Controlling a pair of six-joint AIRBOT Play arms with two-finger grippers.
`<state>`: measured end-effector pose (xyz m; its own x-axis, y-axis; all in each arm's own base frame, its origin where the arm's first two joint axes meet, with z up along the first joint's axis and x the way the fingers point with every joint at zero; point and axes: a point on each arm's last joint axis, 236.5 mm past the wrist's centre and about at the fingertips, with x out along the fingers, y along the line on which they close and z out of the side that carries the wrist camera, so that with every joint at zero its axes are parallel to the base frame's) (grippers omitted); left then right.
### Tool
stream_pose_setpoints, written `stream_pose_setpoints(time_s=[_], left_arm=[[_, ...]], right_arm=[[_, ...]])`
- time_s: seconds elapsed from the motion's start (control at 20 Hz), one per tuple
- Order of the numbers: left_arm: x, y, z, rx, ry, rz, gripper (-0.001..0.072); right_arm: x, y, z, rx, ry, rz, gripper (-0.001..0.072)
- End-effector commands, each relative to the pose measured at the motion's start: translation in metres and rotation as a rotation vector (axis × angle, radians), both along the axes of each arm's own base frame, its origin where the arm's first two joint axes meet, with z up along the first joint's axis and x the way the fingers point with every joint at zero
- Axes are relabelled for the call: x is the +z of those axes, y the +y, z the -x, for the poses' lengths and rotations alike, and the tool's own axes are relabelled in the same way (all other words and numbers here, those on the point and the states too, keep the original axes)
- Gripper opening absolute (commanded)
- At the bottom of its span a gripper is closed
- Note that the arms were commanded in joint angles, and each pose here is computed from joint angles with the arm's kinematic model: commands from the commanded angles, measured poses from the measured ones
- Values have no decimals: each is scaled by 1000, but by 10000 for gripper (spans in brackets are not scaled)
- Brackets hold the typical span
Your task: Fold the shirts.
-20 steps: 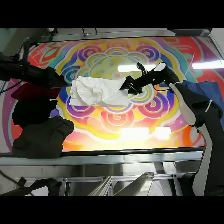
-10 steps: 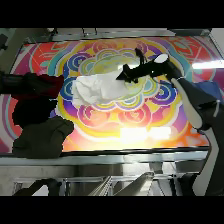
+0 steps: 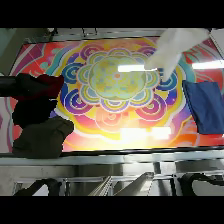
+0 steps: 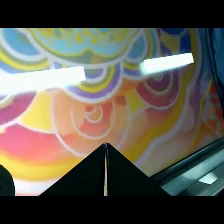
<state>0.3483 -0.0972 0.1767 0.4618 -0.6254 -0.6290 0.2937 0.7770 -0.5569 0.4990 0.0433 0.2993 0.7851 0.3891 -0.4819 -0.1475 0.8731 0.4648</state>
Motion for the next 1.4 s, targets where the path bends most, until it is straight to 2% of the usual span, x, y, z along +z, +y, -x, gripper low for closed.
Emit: stream_pose_setpoints(time_s=[0.0,0.25,0.35,0.5,0.65,0.85,1.0,1.35], left_arm=[[8,-8,2,-13,-5,48,12],[7,-8,-5,6,-2,65,12],[0,-5,-15,22,7,73,12],[-16,-1,-28,47,50,89,12],[-28,-15,-34,19,88,120,11],[-44,-51,-28,-80,126,112,12],[-53,-75,-13,-167,173,110,12],[-47,-95,12,-282,170,93,12]], right_arm=[[-3,-108,36,-270,94,88,15],[-62,-230,8,-463,146,40,16],[-61,-239,-18,-380,29,-65,15],[18,-242,-33,-279,-323,-222,15],[35,-257,-22,-306,-353,-207,15],[-59,-279,1,-445,24,-286,14],[-153,-283,49,-506,396,-211,12],[-248,-270,180,-846,757,-179,15]])
